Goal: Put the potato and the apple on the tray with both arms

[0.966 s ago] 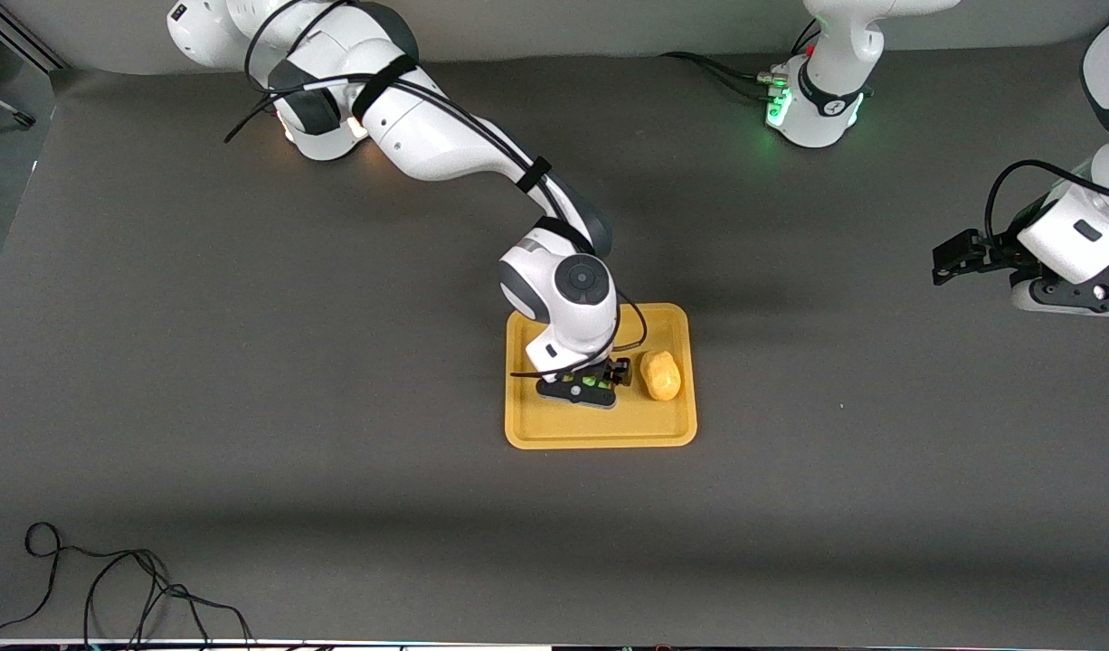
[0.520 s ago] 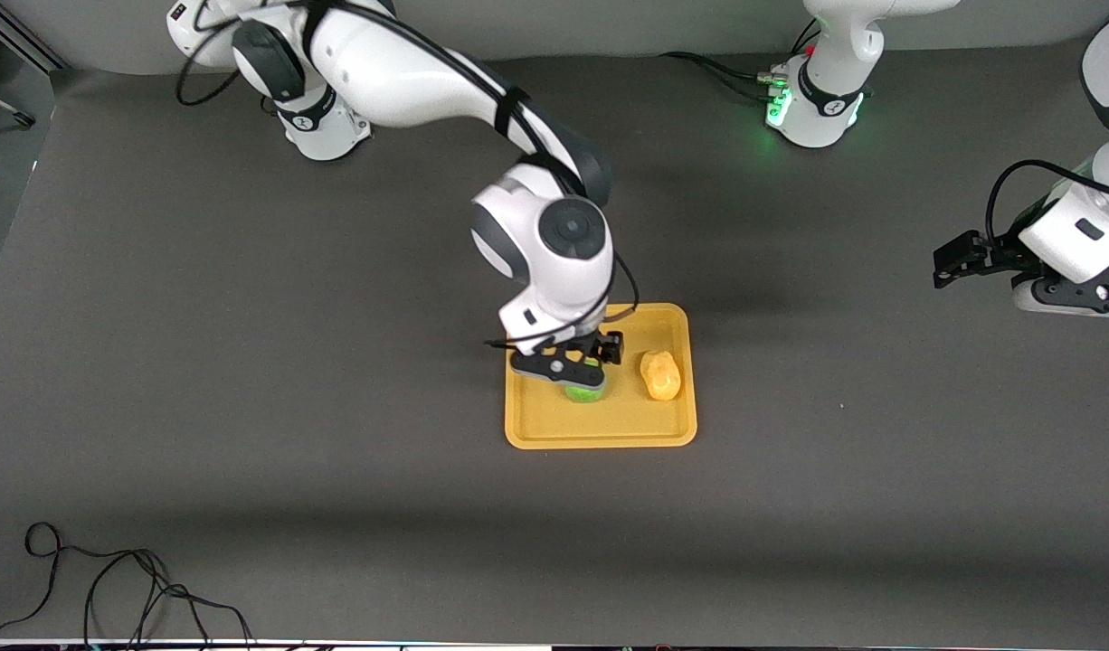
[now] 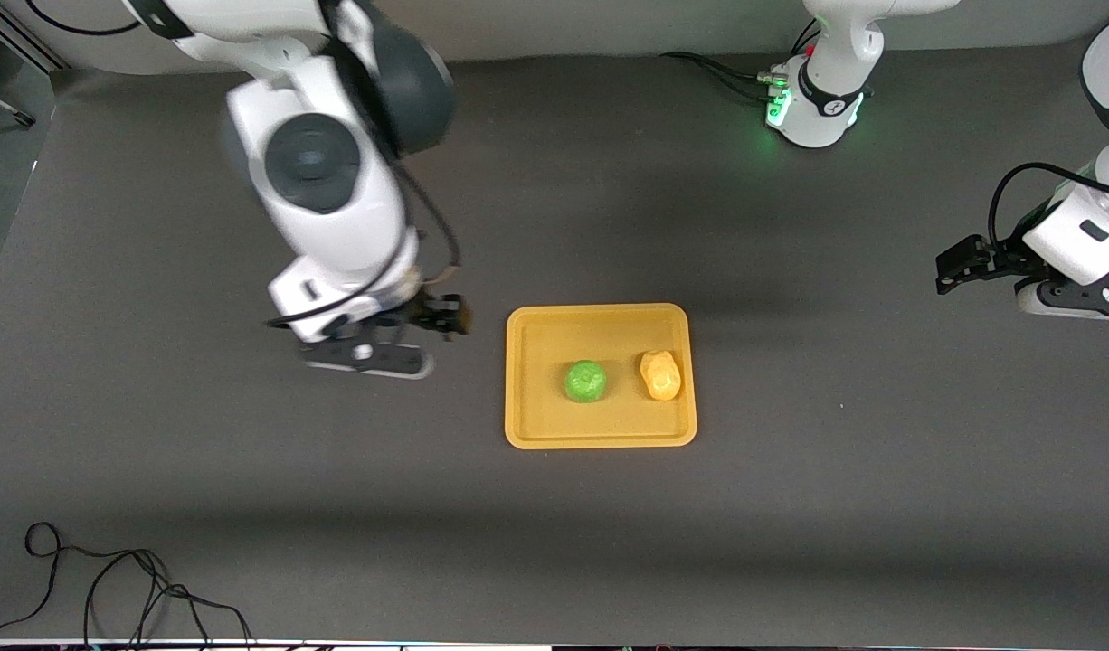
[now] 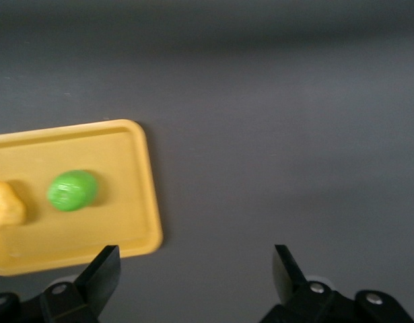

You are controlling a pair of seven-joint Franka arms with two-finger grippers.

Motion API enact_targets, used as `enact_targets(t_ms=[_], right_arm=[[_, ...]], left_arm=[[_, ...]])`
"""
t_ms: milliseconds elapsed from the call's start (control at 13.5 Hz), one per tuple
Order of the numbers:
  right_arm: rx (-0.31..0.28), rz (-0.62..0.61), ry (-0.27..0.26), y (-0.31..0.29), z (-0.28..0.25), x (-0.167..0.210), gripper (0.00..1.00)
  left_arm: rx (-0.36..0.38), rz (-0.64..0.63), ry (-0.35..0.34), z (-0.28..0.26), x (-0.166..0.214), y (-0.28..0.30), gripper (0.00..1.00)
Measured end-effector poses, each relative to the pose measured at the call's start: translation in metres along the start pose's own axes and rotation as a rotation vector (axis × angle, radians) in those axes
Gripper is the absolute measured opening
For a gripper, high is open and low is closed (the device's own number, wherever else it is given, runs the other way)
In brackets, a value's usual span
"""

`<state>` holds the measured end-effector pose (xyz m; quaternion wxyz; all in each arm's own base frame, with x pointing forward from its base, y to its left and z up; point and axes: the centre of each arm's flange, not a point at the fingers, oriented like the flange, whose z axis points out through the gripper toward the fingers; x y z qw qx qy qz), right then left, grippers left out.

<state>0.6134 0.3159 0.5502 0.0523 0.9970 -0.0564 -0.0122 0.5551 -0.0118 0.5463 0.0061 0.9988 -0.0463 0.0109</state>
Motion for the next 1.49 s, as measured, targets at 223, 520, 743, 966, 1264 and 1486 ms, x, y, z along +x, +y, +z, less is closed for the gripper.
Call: enact_targets(t_ms=[223, 520, 743, 966, 1264, 1486], right_arm=[[0.008, -0.044, -0.036, 0.101, -0.017, 0.007, 1.00], [0.052, -0.052, -0.035, 0.232, -0.020, -0.005, 1.00], [0.071, -0.075, -0.024, 0.299, -0.015, -0.014, 1.00], [0.075, -0.080, -0.021, 0.333, -0.014, -0.014, 1.00], [0.075, -0.093, -0.022, 0.340, -0.013, -0.014, 1.00], [0.077, -0.091, -0.025, 0.341, -0.012, -0.014, 1.00]], left_arm=[[0.000, 0.000, -0.006, 0.004, -0.001, 0.000, 1.00], [0.000, 0.001, -0.006, 0.006, -0.001, 0.001, 1.00], [-0.001, 0.008, -0.007, 0.007, -0.001, 0.000, 1.00], [-0.001, 0.012, -0.007, 0.007, -0.001, 0.000, 1.00], [0.000, 0.020, -0.005, 0.007, 0.000, 0.004, 1.00], [0.000, 0.023, -0.003, 0.005, -0.001, 0.006, 1.00]])
